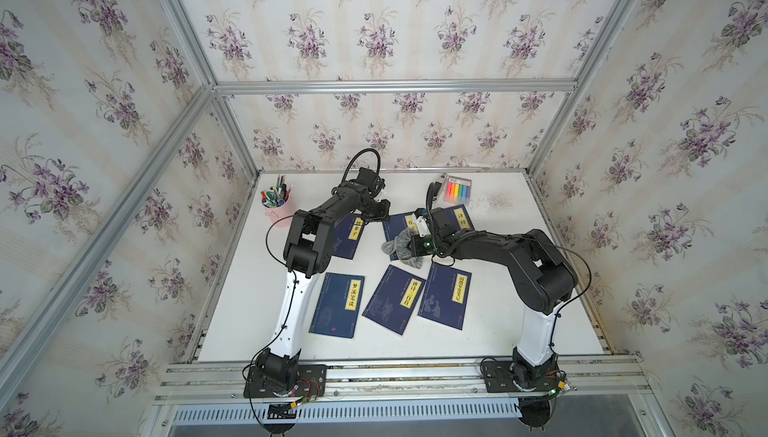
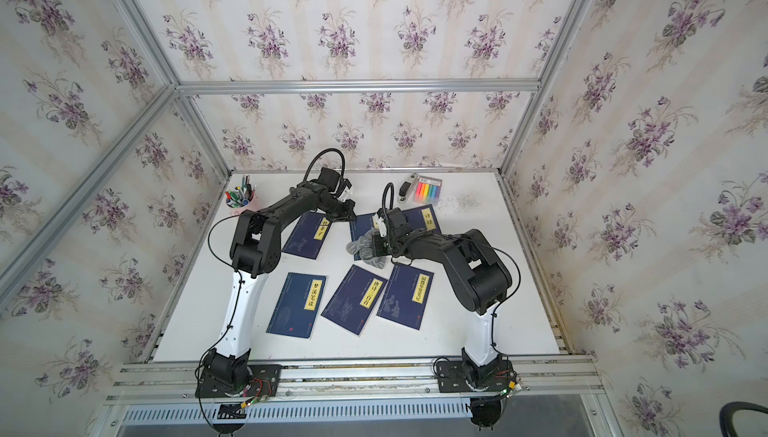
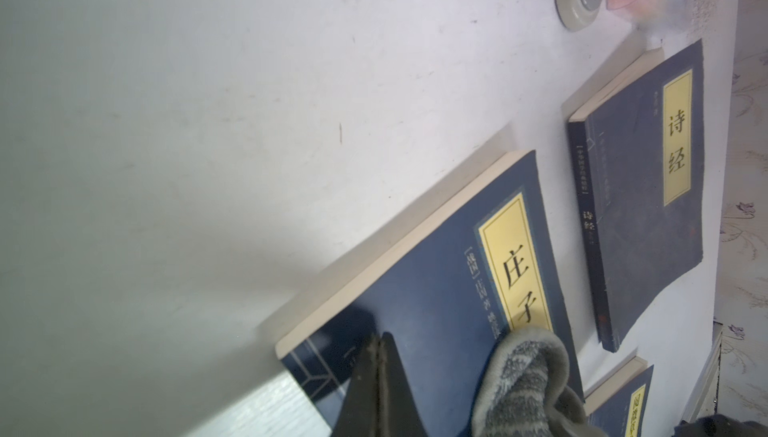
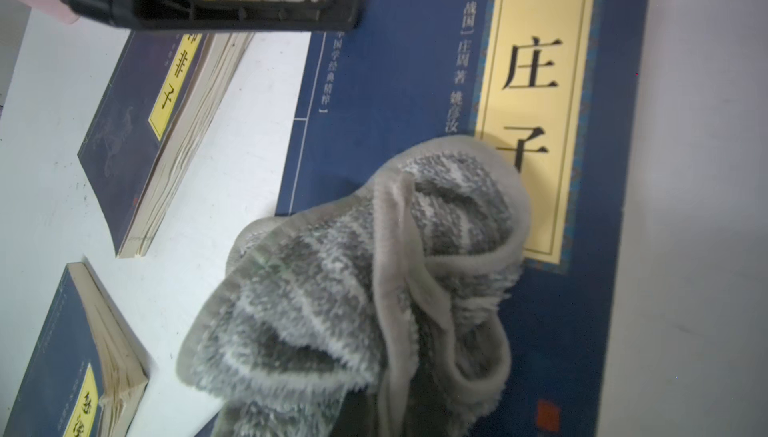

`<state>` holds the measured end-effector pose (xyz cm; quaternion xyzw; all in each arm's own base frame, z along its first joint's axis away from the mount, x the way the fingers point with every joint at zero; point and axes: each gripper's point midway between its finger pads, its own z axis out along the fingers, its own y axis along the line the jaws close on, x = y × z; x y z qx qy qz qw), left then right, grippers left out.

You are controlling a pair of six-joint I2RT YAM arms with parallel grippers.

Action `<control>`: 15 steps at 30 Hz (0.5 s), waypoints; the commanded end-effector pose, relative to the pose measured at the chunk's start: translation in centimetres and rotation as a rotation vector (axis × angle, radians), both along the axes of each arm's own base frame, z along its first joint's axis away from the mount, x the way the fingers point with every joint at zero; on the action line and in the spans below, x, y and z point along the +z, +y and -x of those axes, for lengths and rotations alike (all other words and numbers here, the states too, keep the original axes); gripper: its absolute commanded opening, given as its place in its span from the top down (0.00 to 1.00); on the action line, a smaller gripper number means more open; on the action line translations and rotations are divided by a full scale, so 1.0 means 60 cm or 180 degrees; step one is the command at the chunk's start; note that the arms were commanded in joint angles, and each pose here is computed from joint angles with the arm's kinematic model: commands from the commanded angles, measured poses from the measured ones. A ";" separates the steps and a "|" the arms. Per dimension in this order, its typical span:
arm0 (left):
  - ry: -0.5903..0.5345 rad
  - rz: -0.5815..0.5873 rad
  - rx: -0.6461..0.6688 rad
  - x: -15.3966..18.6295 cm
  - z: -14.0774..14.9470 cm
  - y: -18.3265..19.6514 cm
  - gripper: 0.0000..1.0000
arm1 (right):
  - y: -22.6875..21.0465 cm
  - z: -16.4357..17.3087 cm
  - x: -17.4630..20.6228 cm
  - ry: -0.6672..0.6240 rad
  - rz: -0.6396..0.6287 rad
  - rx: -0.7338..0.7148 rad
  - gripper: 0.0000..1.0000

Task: Wipe the cover of the book
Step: Wipe the dirt from the cover of the book.

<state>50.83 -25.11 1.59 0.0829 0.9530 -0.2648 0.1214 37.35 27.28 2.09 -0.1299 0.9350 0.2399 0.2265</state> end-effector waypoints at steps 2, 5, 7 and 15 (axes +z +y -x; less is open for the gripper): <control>0.0355 -0.0340 0.0050 -0.053 0.039 0.027 1.00 | -0.059 -0.002 -0.056 0.0360 0.0424 -0.0205 1.00; 0.0360 -0.0337 0.0051 -0.054 0.039 0.028 1.00 | -0.057 -0.046 -0.068 0.0355 0.0433 -0.0280 1.00; 0.0353 -0.0339 0.0052 -0.053 0.038 0.027 1.00 | -0.057 -0.073 -0.074 0.0357 0.0453 -0.0318 1.00; 0.0355 -0.0339 0.0054 -0.053 0.038 0.028 1.00 | -0.055 -0.131 -0.064 0.0289 0.0535 -0.0423 1.00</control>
